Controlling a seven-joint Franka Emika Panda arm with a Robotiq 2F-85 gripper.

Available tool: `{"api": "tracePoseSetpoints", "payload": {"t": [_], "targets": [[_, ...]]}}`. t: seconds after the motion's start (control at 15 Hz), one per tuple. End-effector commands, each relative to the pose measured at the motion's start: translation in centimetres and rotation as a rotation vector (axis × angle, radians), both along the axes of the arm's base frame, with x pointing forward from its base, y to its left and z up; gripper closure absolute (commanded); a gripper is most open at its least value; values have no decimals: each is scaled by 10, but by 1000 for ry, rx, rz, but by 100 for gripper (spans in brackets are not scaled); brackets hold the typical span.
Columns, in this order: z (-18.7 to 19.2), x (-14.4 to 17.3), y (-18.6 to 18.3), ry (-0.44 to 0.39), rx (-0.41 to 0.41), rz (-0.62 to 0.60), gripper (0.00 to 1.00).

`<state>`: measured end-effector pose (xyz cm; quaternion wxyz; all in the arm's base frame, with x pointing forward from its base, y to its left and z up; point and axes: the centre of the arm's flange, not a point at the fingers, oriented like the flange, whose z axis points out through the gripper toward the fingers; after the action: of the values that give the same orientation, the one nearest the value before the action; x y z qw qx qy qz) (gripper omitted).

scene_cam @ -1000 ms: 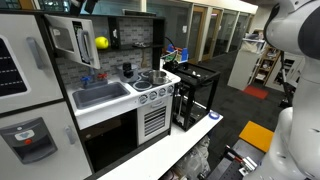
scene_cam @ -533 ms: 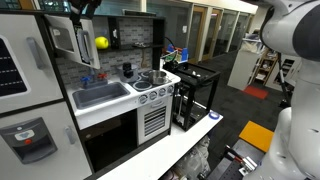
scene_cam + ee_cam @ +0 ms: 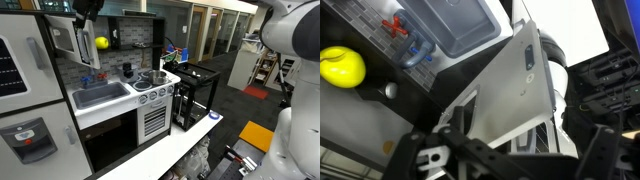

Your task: Put the artificial fruit inside the microwave and close the door

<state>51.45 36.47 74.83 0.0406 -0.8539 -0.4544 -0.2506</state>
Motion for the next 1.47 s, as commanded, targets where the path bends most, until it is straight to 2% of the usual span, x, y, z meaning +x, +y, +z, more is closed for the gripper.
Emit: {"api": "tracePoseSetpoints", "payload": {"t": [0.0, 0.73, 1.4], "targets": [[-14, -1, -7, -2, -89, 2, 0], [-17, 8, -37, -23, -169, -54, 0], [-37, 29, -97, -21, -246, -156, 0]]}}
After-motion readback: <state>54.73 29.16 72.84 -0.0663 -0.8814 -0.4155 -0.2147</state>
